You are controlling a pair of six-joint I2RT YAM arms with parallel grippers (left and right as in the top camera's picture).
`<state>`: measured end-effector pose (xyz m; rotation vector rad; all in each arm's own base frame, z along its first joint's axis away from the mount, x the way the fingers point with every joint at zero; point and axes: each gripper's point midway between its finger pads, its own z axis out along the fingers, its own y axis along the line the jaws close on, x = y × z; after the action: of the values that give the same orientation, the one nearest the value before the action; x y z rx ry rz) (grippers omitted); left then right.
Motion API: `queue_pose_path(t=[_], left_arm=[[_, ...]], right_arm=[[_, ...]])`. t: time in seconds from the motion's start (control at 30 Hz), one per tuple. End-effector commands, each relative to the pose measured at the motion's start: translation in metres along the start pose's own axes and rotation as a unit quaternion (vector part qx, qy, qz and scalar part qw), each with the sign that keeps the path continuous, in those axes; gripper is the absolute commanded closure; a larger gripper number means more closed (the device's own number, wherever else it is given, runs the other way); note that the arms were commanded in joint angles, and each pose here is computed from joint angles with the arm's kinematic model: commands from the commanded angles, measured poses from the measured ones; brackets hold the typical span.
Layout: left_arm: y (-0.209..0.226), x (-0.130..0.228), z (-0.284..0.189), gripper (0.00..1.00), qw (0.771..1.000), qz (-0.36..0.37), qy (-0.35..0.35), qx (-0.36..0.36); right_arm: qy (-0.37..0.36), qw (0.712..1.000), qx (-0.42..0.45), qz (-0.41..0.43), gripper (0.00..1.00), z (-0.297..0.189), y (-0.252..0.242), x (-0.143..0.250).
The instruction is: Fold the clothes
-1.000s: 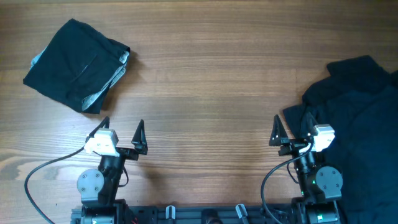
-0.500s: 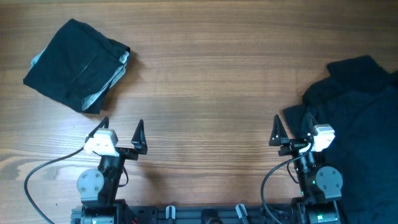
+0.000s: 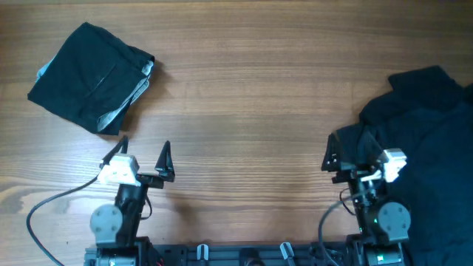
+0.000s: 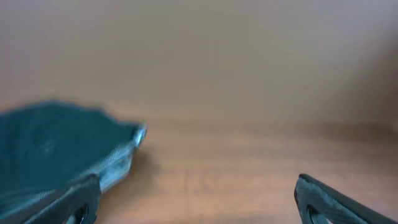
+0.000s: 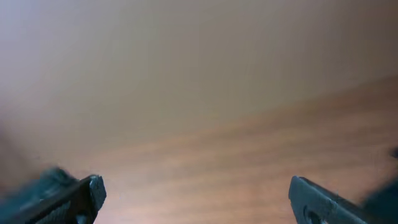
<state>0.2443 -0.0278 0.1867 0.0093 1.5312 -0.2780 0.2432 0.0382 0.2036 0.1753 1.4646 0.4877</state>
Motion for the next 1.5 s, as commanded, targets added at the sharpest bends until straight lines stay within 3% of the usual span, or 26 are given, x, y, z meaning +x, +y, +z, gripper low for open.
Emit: queue_pose_path(t=[0.0, 0.17, 0.37, 0.47, 0.6, 0.73, 0.8, 0.87, 0.9, 1.0, 1.07, 1.2, 1.37, 1.47], left_arm=[[-0.019, -0.034, -0.004, 0.0, 0.998, 0.0, -0.052, 0.044], [-0.026, -0.072, -0.005, 0.0, 0.999, -0.022, -0.015, 0.038], [-0.025, -0.121, 0.039, 0.0, 0.988, -0.061, 0.139, 0.005], [-0.02, -0.129, 0.069, 0.0, 0.961, -0.091, 0.259, -0.021], [-0.015, -0.13, 0.094, 0.0, 0.932, -0.111, 0.344, -0.039], [-0.024, -0.123, 0.107, 0.0, 0.921, -0.131, 0.367, -0.009], [-0.029, -0.122, 0.105, 0.0, 0.918, -0.137, 0.371, 0.005], [-0.029, -0.119, 0.103, 0.0, 0.915, -0.139, 0.378, 0.002], [-0.029, -0.118, 0.101, 0.0, 0.914, -0.14, 0.382, 0.002], [-0.029, -0.114, 0.097, 0.0, 0.909, -0.143, 0.392, -0.001], [-0.029, -0.112, 0.096, 0.0, 0.907, -0.144, 0.397, -0.002], [-0.029, -0.111, 0.094, 0.0, 0.905, -0.145, 0.4, -0.003], [-0.029, -0.111, 0.094, 0.0, 0.905, -0.145, 0.4, -0.003], [-0.029, -0.111, 0.094, 0.0, 0.905, -0.145, 0.4, -0.003]], right_arm=[[0.002, 0.995, -0.072, 0.07, 0.0, -0.002, 0.028, -0.008], [-0.011, 0.997, -0.07, 0.008, 0.0, -0.003, 0.046, -0.054], [0.164, 0.986, 0.02, 0.002, 0.0, 0.046, 0.046, -0.072], [0.279, 0.958, 0.062, -0.019, 0.0, 0.086, 0.044, -0.078], [0.38, 0.916, 0.104, -0.072, 0.0, 0.124, 0.026, -0.076], [0.443, 0.888, 0.102, -0.07, 0.0, 0.149, 0.008, -0.045], [0.463, 0.867, 0.179, -0.04, 0.0, 0.141, -0.025, -0.034], [0.481, 0.807, 0.339, 0.047, 0.0, 0.109, -0.087, -0.02], [0.495, 0.777, 0.38, 0.078, 0.0, 0.094, -0.109, -0.011], [0.541, 0.693, 0.452, 0.154, 0.01, 0.057, -0.165, 0.017], [0.588, 0.641, 0.452, 0.197, 0.09, 0.037, -0.181, 0.045], [0.632, 0.611, 0.43, 0.208, 0.12, 0.025, -0.184, 0.085], [0.603, 0.628, 0.438, 0.223, 0.16, 0.025, -0.198, 0.117], [0.587, 0.63, 0.452, 0.232, 0.27, 0.022, -0.204, 0.131]])
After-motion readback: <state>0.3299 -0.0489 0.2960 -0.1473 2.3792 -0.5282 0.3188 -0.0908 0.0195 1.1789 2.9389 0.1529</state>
